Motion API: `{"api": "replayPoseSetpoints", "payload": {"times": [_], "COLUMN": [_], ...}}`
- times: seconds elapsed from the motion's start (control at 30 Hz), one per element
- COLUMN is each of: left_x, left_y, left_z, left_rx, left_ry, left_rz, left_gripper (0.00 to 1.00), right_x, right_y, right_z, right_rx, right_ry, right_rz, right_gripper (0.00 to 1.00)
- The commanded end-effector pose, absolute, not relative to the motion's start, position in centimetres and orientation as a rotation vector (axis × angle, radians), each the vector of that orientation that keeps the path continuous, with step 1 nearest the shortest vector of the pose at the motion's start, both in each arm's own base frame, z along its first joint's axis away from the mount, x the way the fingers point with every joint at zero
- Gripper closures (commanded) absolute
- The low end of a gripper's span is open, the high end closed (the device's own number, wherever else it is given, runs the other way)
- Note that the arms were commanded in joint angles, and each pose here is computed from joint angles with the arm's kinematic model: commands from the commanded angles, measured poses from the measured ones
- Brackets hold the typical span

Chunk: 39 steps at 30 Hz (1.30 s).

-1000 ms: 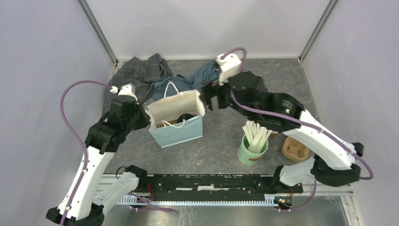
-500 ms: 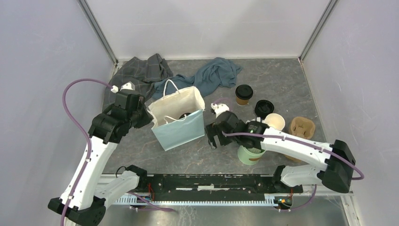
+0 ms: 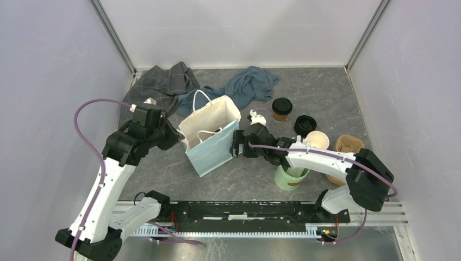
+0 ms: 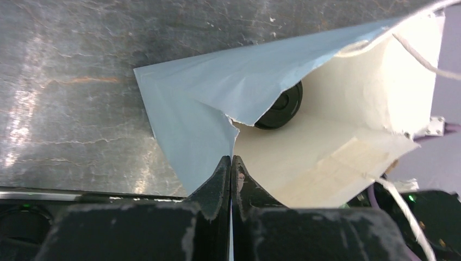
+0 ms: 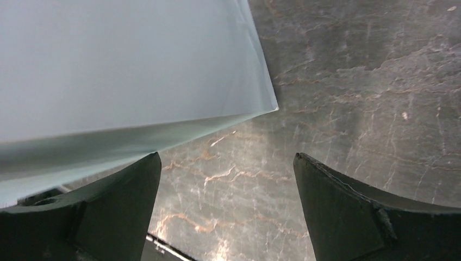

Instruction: Pack the takeout coffee

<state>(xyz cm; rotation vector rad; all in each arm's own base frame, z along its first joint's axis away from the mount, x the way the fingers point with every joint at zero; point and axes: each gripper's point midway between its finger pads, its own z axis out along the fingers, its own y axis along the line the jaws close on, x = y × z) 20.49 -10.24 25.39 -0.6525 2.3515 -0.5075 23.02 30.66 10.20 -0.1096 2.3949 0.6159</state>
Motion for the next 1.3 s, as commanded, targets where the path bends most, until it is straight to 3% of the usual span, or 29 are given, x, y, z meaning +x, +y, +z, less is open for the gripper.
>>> {"api": "replayPoseSetpoints", "payload": {"times": [0.0,0.1,0.17,0.23,0.4,0.63,0.83,1.0,1.17,1.27], "left_x": [20.4,19.8,19.4,18.9,18.4,21.0,25.5,30.4,32.5,31.8], "left_y": [-12.6,-13.5,-13.9,-14.2,-13.3,-7.3,-2.7,-4.2,-6.7,-7.8], "left_z": [26.3,25.5,25.5,26.1,28.6,31.4,31.6,25.6,18.3,15.1], "left_rx": [-0.686,-0.654,-0.630,-0.585,-0.464,-0.394,-0.463,-0.503,-0.483,-0.479], "left_ry": [2.348,2.400,2.414,2.398,2.316,2.293,2.202,2.331,2.505,2.582], "left_rz": [-0.689,-0.739,-0.774,-0.812,-0.792,-0.289,0.113,0.026,-0.223,-0.293], "left_gripper": [0.98,0.98,0.93,0.77,0.52,0.48,0.32,0.37,0.58,0.64], "right_x": [26.1,27.7,28.7,29.5,30.7,29.9,27.9,26.0,25.6,26.4], "right_y": [30.6,30.1,29.5,28.8,27.3,27.5,27.5,27.7,27.5,27.3], "right_z": [10.6,10.4,10.2,10.1,9.9,9.9,9.7,8.3,6.8,6.5], "right_rx": [0.028,0.005,-0.009,-0.034,-0.119,-0.283,-0.269,-0.198,-0.193,-0.210], "right_ry": [2.318,2.302,2.297,2.283,2.263,2.308,2.381,2.463,2.511,2.502], "right_rz": [0.622,0.579,0.542,0.507,0.422,0.406,0.475,0.555,0.535,0.485], "right_gripper": [0.02,0.02,0.02,0.02,0.02,0.02,0.02,0.02,0.02,0.02]}}
